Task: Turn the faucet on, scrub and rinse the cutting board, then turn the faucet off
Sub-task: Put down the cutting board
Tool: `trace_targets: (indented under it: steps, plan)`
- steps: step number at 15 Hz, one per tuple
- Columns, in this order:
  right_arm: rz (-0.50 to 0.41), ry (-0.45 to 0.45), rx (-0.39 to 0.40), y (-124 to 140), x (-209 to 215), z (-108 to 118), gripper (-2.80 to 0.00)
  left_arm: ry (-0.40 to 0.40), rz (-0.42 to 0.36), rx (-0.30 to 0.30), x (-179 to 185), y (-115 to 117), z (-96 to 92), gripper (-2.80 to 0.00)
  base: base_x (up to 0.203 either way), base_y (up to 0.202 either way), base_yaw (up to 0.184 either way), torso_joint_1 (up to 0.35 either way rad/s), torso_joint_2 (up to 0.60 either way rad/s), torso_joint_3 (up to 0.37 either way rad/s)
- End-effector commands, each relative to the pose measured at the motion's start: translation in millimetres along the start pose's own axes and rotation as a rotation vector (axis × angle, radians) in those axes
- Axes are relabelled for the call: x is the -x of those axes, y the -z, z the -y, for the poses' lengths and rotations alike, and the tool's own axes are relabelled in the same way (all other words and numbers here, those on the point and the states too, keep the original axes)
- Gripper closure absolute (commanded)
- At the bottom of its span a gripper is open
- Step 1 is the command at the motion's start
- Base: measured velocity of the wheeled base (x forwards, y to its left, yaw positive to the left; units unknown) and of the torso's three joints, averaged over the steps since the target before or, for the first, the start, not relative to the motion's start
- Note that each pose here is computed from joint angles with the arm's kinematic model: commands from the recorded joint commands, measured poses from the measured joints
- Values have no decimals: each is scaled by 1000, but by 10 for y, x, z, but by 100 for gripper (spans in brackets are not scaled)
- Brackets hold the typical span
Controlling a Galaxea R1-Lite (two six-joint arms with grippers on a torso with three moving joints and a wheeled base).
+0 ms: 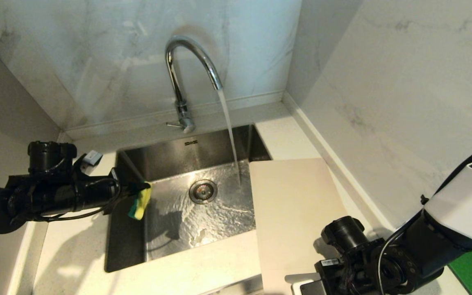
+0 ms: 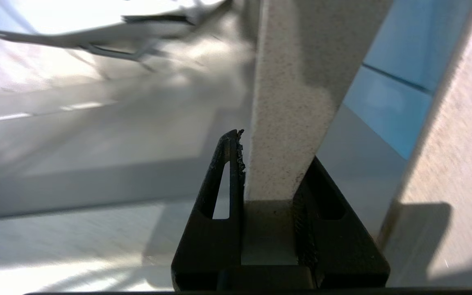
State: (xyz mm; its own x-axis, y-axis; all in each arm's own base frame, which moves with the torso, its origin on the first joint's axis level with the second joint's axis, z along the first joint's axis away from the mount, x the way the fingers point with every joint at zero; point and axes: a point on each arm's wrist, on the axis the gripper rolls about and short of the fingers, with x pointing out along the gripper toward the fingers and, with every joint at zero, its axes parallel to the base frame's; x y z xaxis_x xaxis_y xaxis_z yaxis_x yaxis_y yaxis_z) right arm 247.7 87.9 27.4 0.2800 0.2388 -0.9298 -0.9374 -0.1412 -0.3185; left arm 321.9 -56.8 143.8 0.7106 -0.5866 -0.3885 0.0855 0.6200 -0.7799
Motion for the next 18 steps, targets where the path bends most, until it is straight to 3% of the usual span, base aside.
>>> trace_targets:
  steps: [1, 10, 11, 18]
  plan:
    - [6, -46, 19, 13, -134, -12, 0, -7, -13, 12, -51, 14, -46, 0, 0, 0, 0, 0, 0, 0]
    - [3, 11, 37, 1, -136, 24, 0, -3, -10, 9, -47, 12, -42, 0, 0, 0, 0, 0, 0, 0]
    - [6, 14, 36, -2, -129, 26, -280, -3, -11, 9, -49, 14, -39, 0, 0, 0, 0, 0, 0, 0]
    - [96, 69, 58, -70, 137, -32, -280, -5, -10, 11, -49, 10, -49, 0, 0, 0, 0, 0, 0, 0]
